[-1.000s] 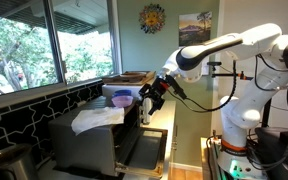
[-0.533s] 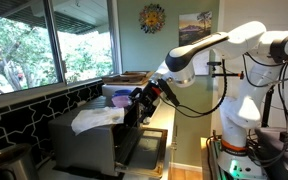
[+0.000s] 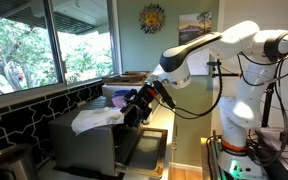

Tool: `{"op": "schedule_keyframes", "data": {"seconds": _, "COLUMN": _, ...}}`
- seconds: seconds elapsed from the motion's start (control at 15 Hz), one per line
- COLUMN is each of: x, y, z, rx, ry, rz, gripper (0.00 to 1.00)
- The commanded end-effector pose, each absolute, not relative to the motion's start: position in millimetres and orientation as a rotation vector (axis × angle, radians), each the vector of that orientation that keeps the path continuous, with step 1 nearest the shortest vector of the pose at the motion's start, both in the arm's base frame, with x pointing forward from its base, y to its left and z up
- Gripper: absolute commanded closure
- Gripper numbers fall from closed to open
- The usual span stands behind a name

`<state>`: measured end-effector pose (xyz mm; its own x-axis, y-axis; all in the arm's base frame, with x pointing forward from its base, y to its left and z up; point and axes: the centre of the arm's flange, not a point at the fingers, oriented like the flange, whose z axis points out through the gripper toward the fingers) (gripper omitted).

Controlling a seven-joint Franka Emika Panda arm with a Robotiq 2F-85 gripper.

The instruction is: Cover the paper towel on the purple bowl and then put it in the oven

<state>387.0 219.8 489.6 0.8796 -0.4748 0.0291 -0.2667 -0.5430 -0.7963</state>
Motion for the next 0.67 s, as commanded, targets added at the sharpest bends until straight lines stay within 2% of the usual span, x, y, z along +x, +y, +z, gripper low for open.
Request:
{"op": "schedule_keyframes", "data": {"seconds": 0.0, "x": 388.6, "y": 223.2, "z": 488.7, "rx": -2.154, "ry": 0.527, "rz": -0.295, "gripper": 0.0}}
{"op": "schedule_keyframes", "data": {"seconds": 0.47, "x": 397.9, "y": 237.3, "z": 490.3, "rx": -2.152, "ry": 0.511, "rz": -0.295, "gripper": 0.0}}
{"op": "schedule_keyframes", "data": {"seconds": 0.6, "x": 403.1, "y": 241.5, "z": 486.9, "rx": -2.154, "ry": 0.528, "rz": -0.305, "gripper": 0.08}}
